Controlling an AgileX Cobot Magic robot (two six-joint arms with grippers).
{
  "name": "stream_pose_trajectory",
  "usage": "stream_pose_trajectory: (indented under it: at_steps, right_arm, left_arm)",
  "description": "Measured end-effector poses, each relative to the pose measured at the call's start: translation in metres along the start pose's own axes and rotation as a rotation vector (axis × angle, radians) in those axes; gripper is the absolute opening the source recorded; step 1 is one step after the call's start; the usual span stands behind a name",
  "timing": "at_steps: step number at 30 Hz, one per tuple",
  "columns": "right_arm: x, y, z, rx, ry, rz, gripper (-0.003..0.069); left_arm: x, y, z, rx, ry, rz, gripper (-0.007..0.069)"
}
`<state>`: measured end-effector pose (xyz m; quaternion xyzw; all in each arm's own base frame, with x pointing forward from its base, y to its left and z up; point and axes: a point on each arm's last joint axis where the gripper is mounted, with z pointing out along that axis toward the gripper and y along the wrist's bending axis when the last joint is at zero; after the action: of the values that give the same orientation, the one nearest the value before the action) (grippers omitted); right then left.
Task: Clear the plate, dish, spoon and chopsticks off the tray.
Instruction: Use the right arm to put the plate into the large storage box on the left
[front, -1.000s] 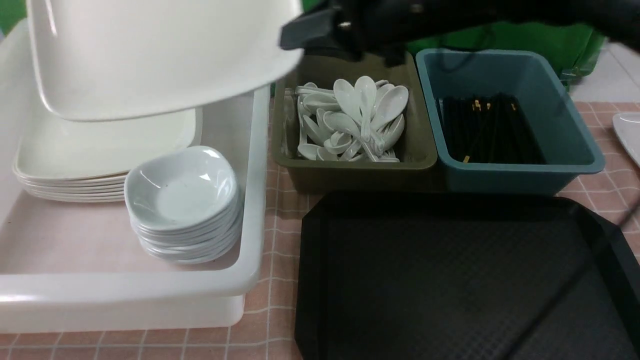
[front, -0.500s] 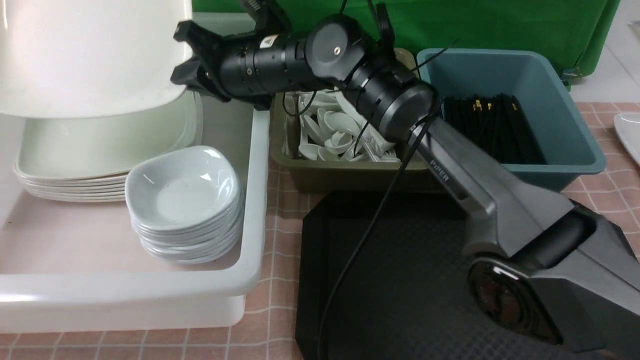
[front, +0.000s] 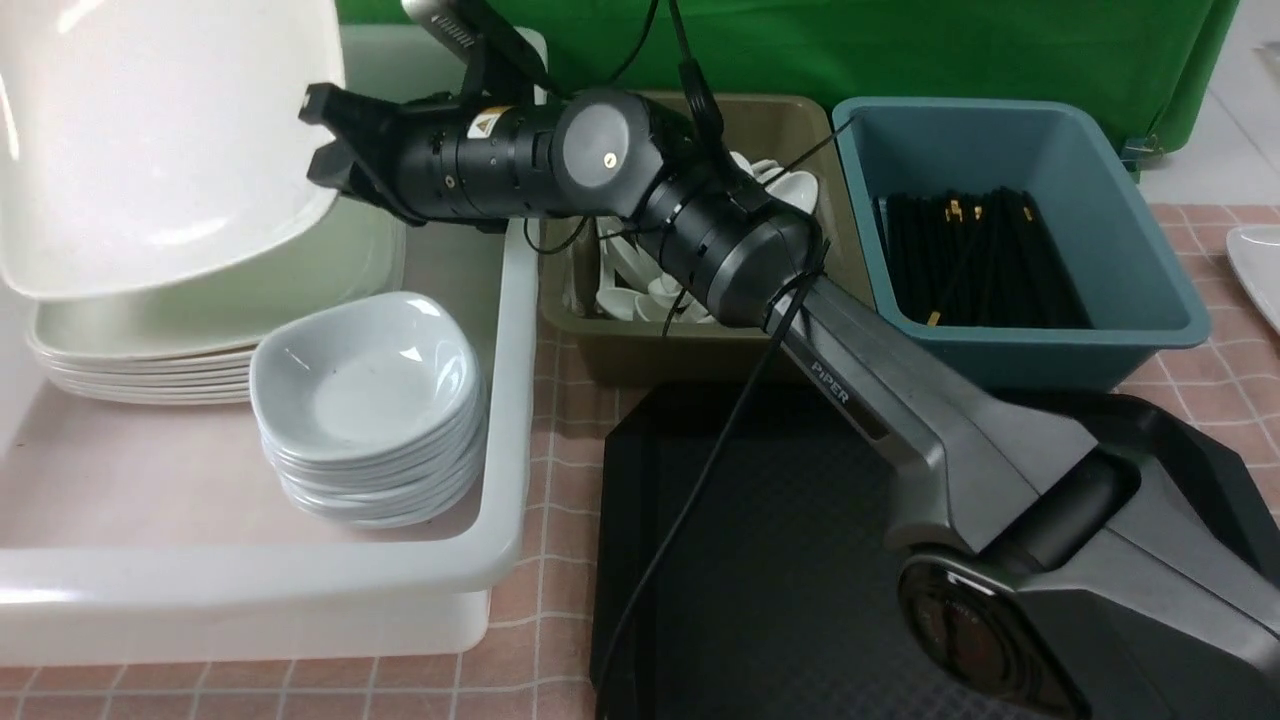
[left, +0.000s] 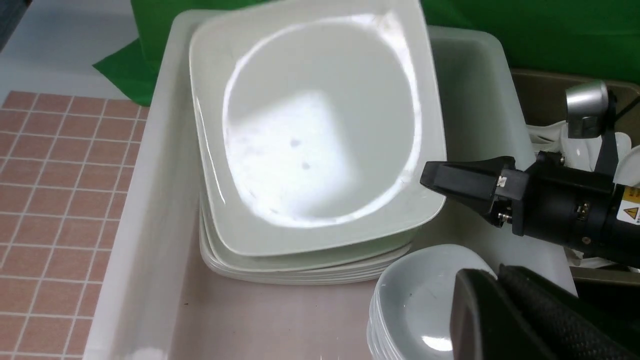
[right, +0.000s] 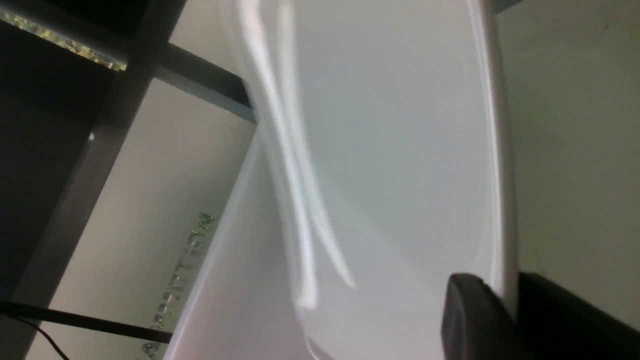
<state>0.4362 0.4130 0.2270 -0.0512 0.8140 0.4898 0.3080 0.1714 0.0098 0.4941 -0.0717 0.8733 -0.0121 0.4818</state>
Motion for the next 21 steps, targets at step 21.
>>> stream_pose_trajectory:
  at_steps: [21]
  right_arm:
    - [-0.0026, 0.0022, -0.0056, 0.077, 0.01, -0.123, 0.0465]
  left_arm:
    - [0.0004, 0.0, 0.0, 0.0, 0.005, 0.041, 0.0019]
